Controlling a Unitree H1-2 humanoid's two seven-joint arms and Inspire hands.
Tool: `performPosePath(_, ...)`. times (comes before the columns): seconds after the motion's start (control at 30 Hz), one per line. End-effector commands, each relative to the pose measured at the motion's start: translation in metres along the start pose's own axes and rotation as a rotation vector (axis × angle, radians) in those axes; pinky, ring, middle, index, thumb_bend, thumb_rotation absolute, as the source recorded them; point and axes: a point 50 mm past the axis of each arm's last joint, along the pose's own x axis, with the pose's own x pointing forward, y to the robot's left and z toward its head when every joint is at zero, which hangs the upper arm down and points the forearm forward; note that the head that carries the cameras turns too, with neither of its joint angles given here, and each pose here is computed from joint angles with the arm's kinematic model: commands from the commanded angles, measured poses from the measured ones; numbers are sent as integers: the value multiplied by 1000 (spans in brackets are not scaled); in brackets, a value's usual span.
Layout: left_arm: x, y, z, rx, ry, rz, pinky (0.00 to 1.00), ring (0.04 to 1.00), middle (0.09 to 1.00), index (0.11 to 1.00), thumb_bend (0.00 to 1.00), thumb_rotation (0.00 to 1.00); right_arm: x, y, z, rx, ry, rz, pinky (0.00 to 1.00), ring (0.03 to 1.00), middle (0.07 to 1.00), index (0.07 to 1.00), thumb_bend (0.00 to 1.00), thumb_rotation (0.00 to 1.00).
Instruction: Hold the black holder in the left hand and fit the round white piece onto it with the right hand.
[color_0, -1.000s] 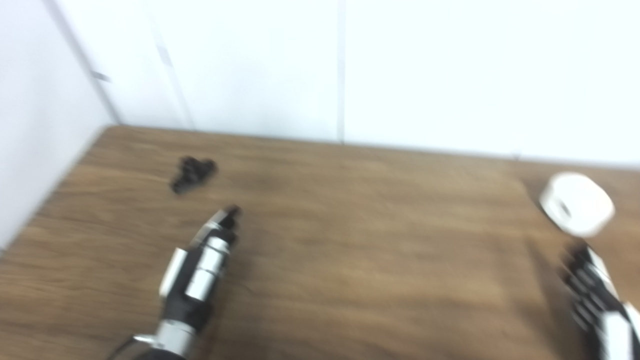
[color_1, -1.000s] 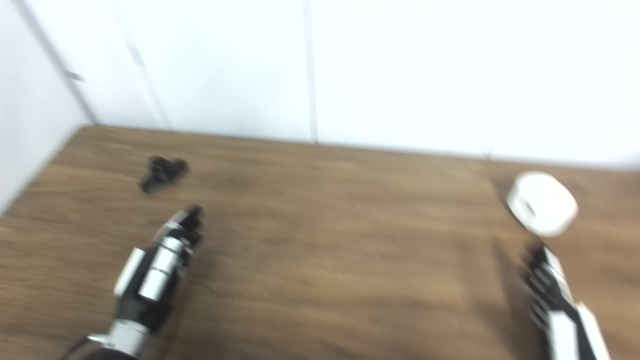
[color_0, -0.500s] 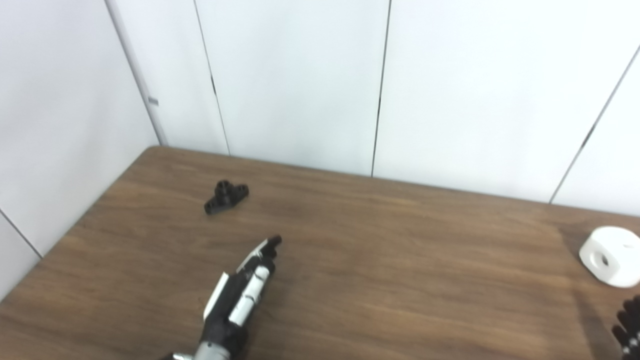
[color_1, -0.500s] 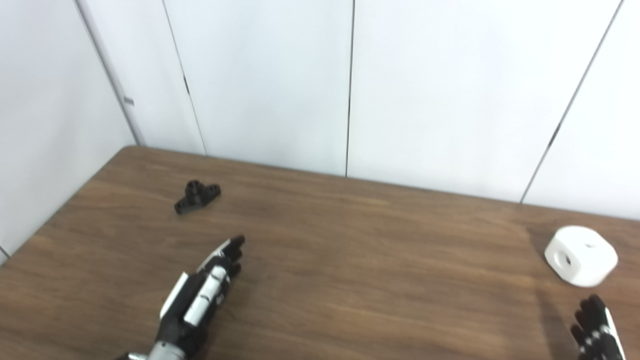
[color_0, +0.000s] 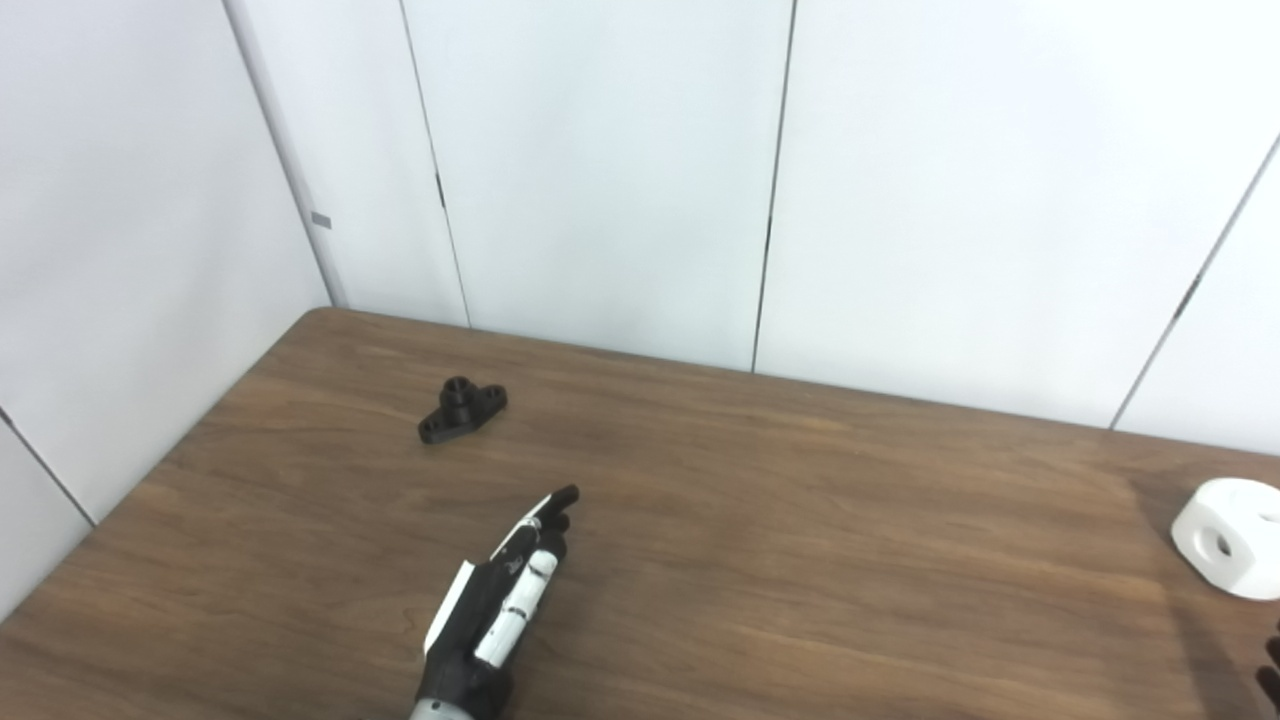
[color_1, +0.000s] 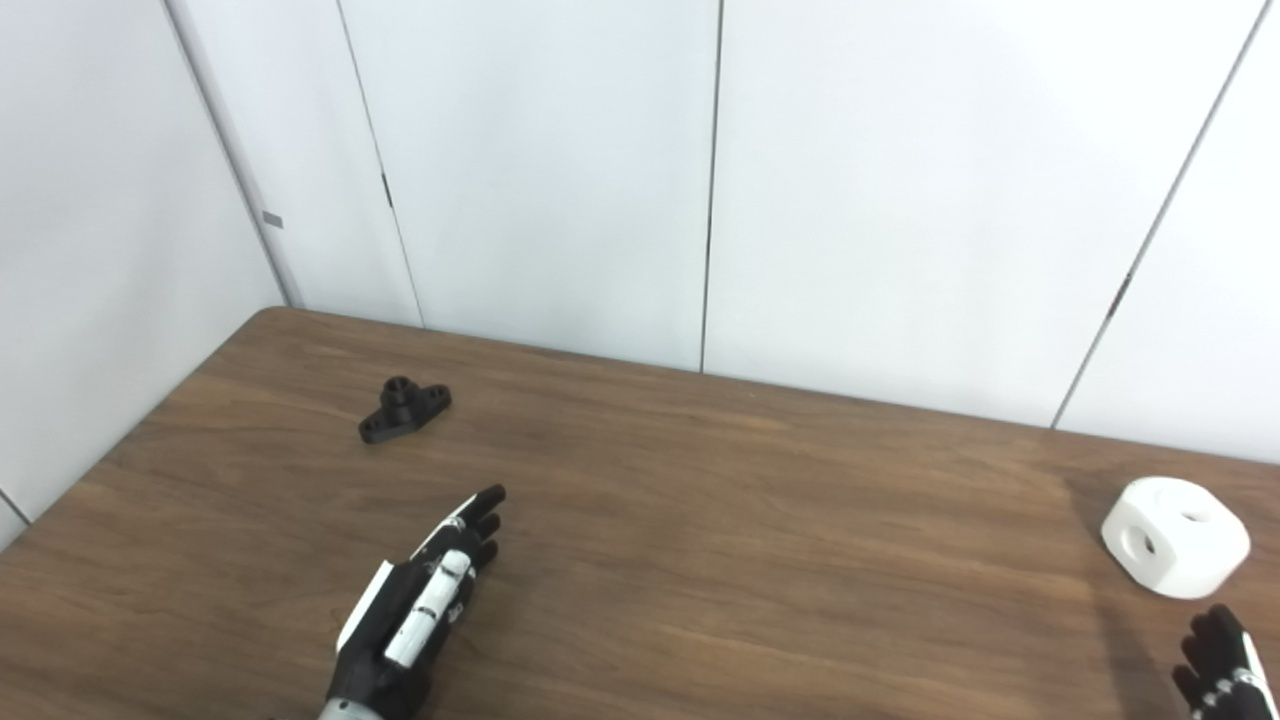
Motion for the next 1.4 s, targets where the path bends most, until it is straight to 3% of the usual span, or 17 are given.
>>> performPosePath(0.0,-15,-2,-4,12,3,42,1000,1000,999,932,457,565,-20,6,-27,34,83,-16,1000,1000,1000,1000,713,1000)
performPosePath(0.1,-14,2,2,113,-37,93,977,987,975,923,461,398,-20,7,-27,34,85,-16,1000,1000,1000,1000,703,1000)
performPosePath(0.2,-7,14,26,347,-89,152,903,937,935,896,561,269,-20,8,-28,34,84,-18,1000,1000,1000,1000,705,1000)
performPosePath(0.27,2,22,44,433,-121,176,884,913,913,890,632,158,-19,8,-28,32,79,-17,1000,1000,1000,1000,689,1000)
performPosePath(0.43,21,40,72,570,-144,218,895,929,927,888,727,64,-20,11,-27,28,70,-15,1000,1000,996,1000,664,1000)
performPosePath(0.57,36,55,89,669,-168,258,884,923,933,893,754,87,-19,13,-27,25,67,-14,1000,1000,998,1000,667,1000)
performPosePath(0.7,49,72,102,805,-190,313,899,927,926,883,770,173,-19,16,-25,62,83,-22,1000,1000,991,987,687,1000)
performPosePath(0.97,82,112,121,1104,-151,389,944,995,941,861,824,235,-21,20,-21,87,78,-25,1000,1000,994,973,682,1000)
performPosePath(1.17,107,134,126,1171,-107,416,943,1000,956,857,855,327,-22,20,-20,95,79,-25,1000,1000,993,972,662,1000)
performPosePath(1.37,127,139,123,1206,-128,439,966,979,929,822,873,358,-24,19,-18,84,73,-21,1000,1000,987,969,660,1000)
